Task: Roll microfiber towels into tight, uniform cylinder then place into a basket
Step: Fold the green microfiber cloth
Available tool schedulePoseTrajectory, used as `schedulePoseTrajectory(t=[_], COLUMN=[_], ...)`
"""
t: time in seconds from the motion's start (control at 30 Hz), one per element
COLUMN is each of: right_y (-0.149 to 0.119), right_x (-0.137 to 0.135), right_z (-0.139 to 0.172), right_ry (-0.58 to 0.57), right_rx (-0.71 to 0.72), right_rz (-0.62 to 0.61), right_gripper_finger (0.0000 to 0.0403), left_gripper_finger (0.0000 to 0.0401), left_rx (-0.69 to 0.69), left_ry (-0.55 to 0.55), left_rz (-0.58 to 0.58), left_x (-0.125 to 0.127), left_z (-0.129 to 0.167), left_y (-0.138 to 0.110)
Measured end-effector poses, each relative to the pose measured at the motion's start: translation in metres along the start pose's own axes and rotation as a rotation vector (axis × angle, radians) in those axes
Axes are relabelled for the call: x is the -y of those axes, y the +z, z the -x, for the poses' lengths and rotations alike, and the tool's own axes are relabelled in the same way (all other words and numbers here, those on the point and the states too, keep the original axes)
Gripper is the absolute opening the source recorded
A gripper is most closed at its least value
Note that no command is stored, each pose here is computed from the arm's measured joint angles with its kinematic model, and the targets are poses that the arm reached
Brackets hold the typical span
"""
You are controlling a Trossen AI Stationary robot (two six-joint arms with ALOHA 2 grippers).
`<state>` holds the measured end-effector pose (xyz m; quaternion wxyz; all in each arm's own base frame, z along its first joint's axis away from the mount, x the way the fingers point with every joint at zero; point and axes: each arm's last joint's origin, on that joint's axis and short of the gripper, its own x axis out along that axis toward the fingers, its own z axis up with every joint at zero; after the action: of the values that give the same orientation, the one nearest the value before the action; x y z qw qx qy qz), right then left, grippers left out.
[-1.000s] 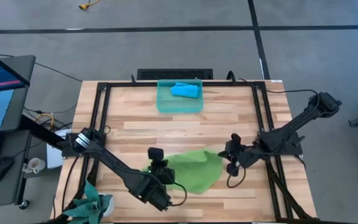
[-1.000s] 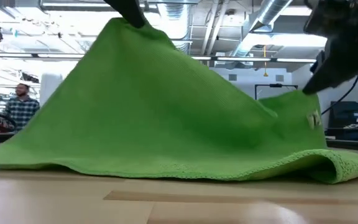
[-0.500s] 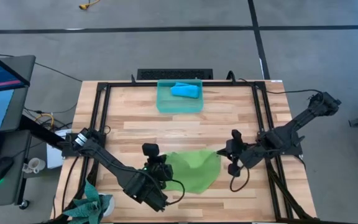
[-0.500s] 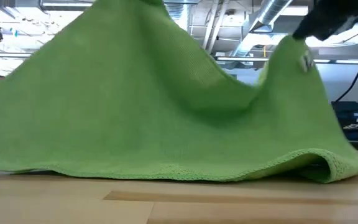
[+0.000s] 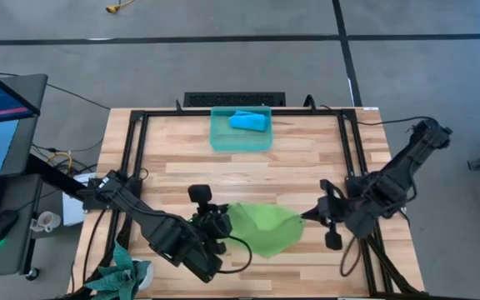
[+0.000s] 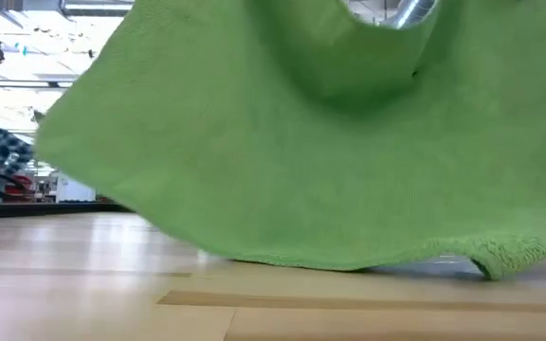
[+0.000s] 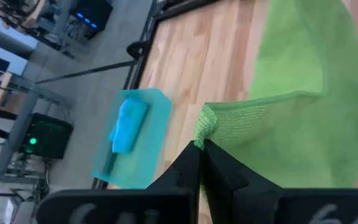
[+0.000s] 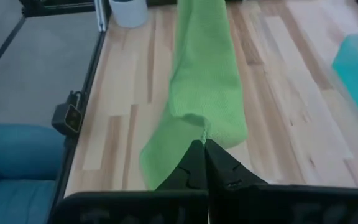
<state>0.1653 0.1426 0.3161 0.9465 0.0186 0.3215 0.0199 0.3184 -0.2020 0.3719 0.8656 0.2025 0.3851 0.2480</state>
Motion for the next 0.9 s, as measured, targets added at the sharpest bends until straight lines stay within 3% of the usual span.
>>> schedulePoseTrajectory(t=[0.2, 0.63, 0.8, 0.9], right_y=[0.008, 0.041, 0.054, 0.056], right_x=[-0.004, 0.030, 0.042, 0.048], right_z=[0.020, 0.042, 0.047, 0.044], right_ry=[-0.039, -0.192, -0.230, -0.267], right_rx=[0.027, -0.005, 0.019, 0.011], right_rz=[0.047, 0.007, -0.042, -0.050], right_gripper_finger=[0.0002, 0.0002, 0.0002, 0.0002], left_gripper_finger=[0.0000, 0.0000, 0.0000, 0.0000], left_rx=[0.019, -0.057, 0.109, 0.221], left_ry=[-0.012, 0.080, 0.093, 0.019], left_rz=[0.091, 0.275, 0.503, 0.483], left_x=[-0.022, -0.070, -0.088, -0.078], left_z=[0.012, 0.000, 0.016, 0.029], left_y=[-0.004, -0.060, -0.062, -0.050])
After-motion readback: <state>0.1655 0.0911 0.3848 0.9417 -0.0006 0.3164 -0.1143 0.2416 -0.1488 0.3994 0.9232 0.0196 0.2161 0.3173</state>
